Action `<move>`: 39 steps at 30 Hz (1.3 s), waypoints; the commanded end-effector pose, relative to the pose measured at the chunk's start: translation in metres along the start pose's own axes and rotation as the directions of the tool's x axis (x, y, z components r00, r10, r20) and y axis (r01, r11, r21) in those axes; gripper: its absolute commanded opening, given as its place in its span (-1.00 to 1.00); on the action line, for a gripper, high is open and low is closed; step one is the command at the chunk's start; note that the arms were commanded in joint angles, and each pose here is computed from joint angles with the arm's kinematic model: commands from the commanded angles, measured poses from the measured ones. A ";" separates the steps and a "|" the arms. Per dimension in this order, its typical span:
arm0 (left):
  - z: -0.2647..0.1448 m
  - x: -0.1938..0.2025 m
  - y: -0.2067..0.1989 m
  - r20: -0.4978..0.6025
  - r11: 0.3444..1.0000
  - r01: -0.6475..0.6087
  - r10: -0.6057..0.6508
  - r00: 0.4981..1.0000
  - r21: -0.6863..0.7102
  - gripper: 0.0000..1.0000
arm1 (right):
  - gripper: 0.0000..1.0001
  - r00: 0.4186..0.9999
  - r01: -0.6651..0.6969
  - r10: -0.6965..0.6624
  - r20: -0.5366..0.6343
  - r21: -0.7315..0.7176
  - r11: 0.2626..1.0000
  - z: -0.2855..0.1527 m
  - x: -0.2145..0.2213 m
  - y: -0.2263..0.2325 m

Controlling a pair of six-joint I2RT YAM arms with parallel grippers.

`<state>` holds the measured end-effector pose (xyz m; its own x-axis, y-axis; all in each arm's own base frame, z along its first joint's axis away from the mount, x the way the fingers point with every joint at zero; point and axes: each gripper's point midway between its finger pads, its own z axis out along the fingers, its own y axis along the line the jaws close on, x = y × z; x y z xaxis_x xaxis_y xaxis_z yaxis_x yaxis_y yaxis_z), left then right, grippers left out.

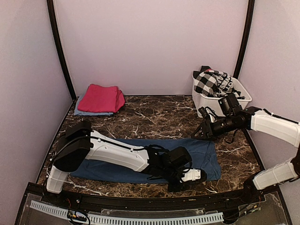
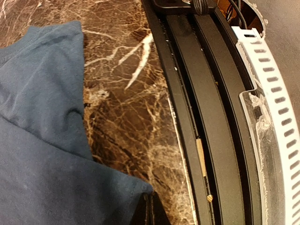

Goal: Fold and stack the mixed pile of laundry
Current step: Smooth out the rectangle-folded T-shirt at the center of the board.

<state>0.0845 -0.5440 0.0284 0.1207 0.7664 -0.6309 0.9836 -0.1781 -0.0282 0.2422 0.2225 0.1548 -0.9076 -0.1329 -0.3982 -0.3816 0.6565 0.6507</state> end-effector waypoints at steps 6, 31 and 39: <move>-0.074 -0.054 0.046 0.230 0.991 0.136 -0.133 0.964 0.003 -1.00 | -0.05 0.999 0.019 -0.019 0.026 -0.008 1.000 -0.002 -0.007 0.001; -0.089 0.010 0.179 0.200 0.859 0.322 -0.261 0.944 -0.398 -0.63 | -0.09 0.999 -0.050 0.050 -0.016 0.000 0.999 0.002 0.011 -0.008; -0.144 0.037 0.207 0.277 0.683 0.529 -0.452 0.848 -0.504 -0.20 | -0.13 0.996 -0.068 0.069 -0.055 0.018 0.997 0.009 0.030 -0.001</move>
<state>0.2841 -0.4965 0.0747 -0.2543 0.6533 -0.7131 0.9037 0.4232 0.0655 0.2305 0.2172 0.1376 -0.9374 -0.1157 -0.3286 -0.3164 0.6773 0.6642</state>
